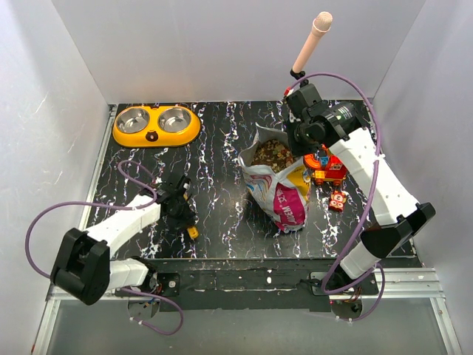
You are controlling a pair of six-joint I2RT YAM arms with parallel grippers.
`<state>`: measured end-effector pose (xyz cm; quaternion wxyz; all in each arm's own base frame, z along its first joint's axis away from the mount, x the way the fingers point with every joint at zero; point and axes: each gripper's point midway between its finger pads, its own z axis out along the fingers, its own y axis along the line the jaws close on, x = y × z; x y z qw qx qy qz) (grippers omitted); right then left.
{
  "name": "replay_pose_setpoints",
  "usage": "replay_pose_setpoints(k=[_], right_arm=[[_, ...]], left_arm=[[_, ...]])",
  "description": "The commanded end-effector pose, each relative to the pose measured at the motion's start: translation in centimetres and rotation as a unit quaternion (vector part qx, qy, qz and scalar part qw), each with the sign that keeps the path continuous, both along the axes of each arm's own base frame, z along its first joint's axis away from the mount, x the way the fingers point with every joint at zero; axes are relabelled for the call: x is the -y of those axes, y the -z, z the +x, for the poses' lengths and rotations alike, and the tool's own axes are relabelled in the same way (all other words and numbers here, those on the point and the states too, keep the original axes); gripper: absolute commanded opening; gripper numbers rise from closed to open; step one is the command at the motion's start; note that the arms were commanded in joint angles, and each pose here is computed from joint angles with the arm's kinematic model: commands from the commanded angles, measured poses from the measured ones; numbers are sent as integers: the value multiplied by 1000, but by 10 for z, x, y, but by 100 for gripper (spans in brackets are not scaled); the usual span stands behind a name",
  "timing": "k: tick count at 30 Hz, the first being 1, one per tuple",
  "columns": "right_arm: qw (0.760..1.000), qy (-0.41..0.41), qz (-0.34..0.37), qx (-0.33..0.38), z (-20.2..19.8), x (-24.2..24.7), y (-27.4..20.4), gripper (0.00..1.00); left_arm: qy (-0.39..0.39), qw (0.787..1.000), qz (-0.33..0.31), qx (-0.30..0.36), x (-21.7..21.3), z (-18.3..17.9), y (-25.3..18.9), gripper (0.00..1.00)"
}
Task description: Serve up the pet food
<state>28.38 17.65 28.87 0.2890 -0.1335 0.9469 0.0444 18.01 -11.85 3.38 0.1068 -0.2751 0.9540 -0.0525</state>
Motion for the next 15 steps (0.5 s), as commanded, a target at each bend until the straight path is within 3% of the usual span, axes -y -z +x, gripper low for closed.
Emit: replay_pose_setpoints(k=[1, 4, 7, 12, 15], right_arm=[[996, -19, 64, 65, -16, 1, -48, 1], [995, -25, 80, 58, -20, -4, -48, 1], [994, -29, 88, 51, -25, -6, -48, 1], [994, -35, 91, 44, -32, -5, -48, 1], [994, -40, 91, 37, -34, -5, -46, 1]], left_arm=[[199, 943, -200, 178, 81, 41, -58, 0], [249, 888, -283, 264, 111, 50, -91, 0], [257, 856, -342, 291, 124, 57, -95, 0], [214, 822, -447, 281, 128, 53, -68, 0], [212, 816, -471, 261, 130, 48, -48, 0]])
